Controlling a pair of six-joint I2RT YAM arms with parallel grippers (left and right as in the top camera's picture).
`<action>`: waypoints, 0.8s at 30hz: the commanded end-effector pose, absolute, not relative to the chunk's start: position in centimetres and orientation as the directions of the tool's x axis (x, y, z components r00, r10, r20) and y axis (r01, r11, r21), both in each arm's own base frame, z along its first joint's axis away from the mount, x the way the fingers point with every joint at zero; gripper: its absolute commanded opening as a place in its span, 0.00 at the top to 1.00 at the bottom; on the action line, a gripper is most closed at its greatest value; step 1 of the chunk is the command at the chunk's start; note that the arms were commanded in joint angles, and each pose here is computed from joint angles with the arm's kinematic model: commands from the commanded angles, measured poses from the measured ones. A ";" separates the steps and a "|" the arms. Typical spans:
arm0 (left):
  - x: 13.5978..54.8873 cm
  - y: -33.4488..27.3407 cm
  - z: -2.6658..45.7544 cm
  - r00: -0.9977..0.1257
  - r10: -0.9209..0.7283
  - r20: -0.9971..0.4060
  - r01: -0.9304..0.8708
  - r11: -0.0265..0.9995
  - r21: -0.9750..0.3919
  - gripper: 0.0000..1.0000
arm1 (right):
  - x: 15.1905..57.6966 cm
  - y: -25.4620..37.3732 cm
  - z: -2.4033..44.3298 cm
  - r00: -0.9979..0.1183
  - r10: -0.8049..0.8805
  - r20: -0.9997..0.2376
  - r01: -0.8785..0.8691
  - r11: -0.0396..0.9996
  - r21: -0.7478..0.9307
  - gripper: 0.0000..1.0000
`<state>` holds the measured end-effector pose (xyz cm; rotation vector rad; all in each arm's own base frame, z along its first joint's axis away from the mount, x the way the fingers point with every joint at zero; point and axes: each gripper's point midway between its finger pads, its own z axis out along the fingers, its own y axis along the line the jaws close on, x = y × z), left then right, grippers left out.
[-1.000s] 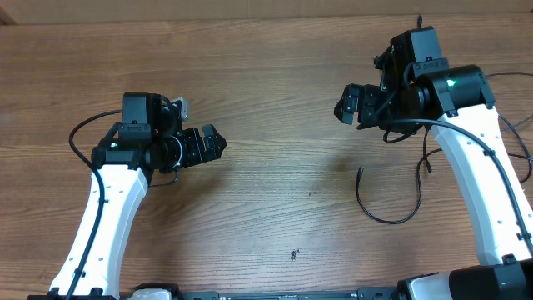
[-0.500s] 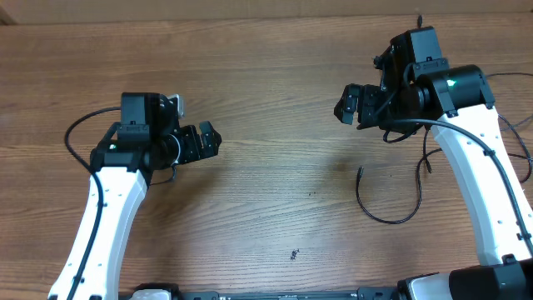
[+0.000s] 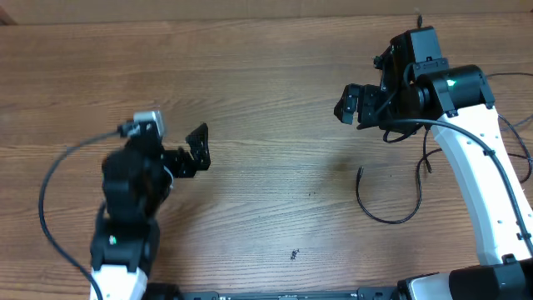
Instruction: Untangle cables
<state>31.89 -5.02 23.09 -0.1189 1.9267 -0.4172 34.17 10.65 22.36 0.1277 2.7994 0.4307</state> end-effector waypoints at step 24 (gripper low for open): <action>24.3 -2.5 23.9 0.233 -0.156 -0.960 0.171 0.978 -0.117 0.00 | 34.3 10.6 22.6 -0.945 0.137 -0.296 0.043 0.952 0.303 0.00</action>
